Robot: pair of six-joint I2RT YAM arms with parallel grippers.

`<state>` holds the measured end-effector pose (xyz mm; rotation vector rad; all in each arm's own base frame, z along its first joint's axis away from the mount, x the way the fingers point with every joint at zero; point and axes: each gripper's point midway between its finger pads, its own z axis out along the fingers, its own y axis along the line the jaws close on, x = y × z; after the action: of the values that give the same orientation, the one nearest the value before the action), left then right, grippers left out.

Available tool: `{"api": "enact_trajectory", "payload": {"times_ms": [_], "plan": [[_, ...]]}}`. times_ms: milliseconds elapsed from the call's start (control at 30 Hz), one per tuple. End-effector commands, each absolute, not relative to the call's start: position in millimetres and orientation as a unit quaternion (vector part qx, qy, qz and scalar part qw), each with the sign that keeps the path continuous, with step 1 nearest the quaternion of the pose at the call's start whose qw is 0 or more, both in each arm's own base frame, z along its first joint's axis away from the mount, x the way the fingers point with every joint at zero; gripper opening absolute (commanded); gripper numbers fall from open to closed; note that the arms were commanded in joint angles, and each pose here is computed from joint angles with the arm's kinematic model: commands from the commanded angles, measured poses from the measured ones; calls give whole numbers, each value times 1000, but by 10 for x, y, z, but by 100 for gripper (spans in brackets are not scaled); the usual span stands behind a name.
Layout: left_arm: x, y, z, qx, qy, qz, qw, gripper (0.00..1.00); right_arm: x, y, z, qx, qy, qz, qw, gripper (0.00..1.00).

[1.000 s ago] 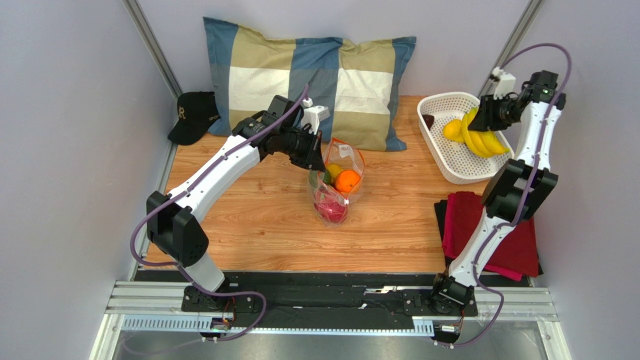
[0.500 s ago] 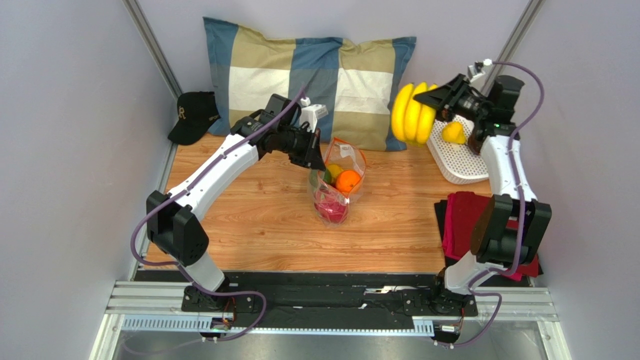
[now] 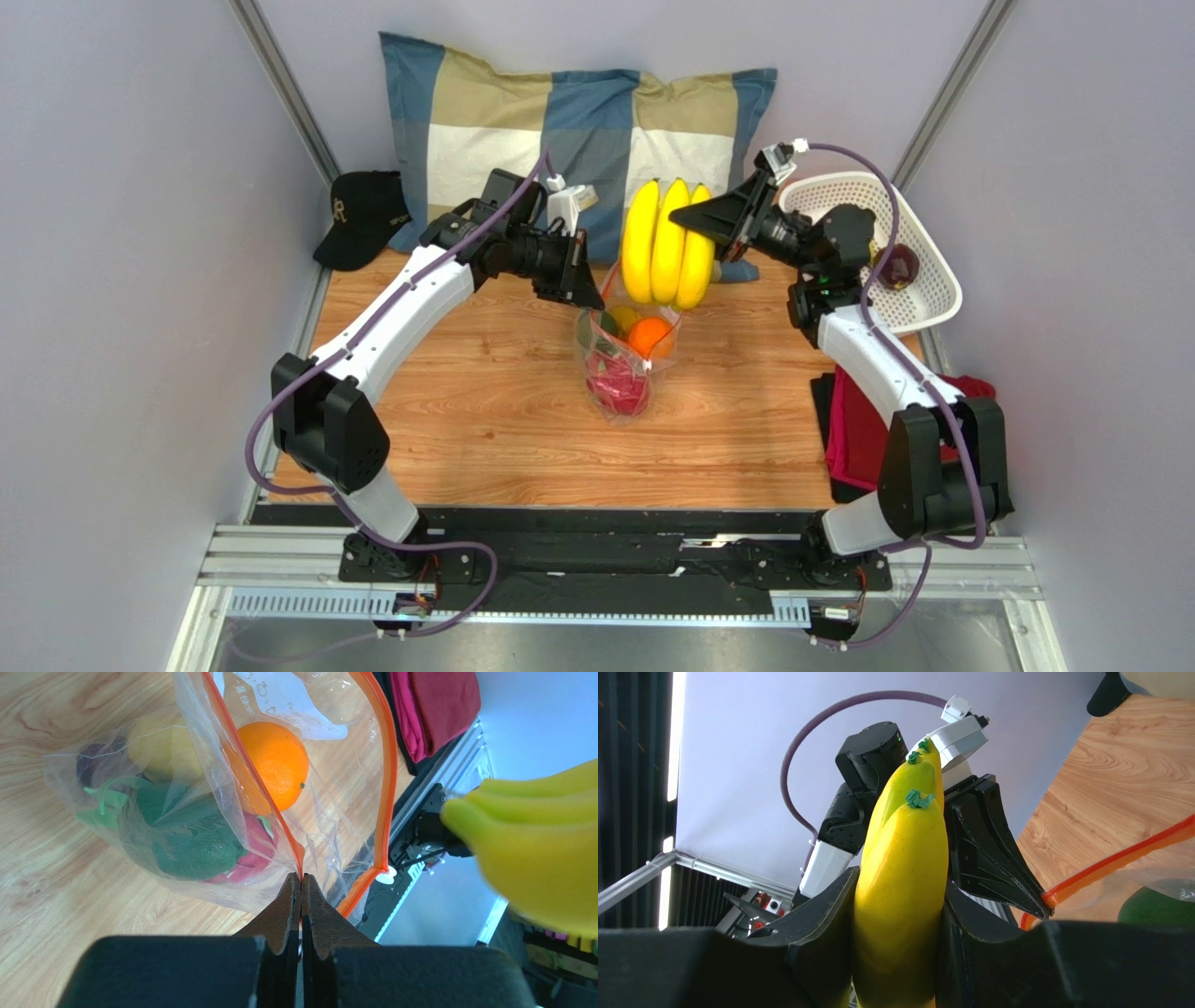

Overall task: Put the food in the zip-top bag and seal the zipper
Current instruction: Place the fake fruit in the zipper food storage bag.

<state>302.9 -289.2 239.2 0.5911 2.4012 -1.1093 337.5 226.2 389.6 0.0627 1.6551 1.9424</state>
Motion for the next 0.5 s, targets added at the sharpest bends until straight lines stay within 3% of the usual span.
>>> {"api": "enact_trajectory", "payload": {"times_ms": [0, 200, 467], "plan": [[3036, -2955, 2477, 215, 853, -422, 217, 0, 3298, 2349, 4058, -12, 564, 743, 361, 0], [3025, -2952, 2513, 216, 849, -428, 221, 0, 3396, 2449, 3759, -25, 554, 735, 390, 0], [3050, -2938, 2532, 209, 848, -434, 222, 0, 3413, 2537, 3242, 4, 579, 745, 331, 0]]}}
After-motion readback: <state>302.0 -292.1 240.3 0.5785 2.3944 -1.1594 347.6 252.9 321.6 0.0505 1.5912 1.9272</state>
